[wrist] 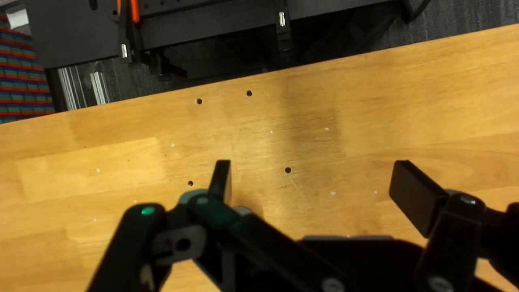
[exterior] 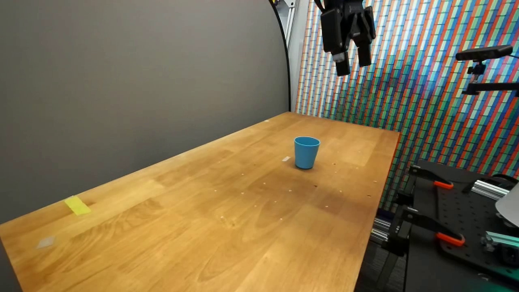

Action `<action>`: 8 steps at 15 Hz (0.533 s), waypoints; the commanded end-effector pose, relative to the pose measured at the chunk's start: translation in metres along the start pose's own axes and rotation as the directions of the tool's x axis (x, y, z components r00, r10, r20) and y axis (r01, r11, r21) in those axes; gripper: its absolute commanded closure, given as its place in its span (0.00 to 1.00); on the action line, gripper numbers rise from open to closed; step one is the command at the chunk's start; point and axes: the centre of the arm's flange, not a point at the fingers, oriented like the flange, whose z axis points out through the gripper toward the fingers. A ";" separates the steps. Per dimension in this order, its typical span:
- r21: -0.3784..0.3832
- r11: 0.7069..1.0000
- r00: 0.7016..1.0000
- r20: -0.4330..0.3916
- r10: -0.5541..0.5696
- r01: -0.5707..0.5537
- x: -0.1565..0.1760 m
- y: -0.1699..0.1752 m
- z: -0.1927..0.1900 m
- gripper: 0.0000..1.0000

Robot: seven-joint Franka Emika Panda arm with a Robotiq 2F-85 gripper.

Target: Put the yellow block in the cup

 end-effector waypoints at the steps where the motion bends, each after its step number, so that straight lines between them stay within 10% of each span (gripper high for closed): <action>1: -0.012 0.998 0.998 -0.010 -0.069 0.069 0.001 0.010 -0.029 0.00; 8: 0.004 0.994 0.994 -0.016 -0.107 0.107 0.002 0.004 -0.021 0.00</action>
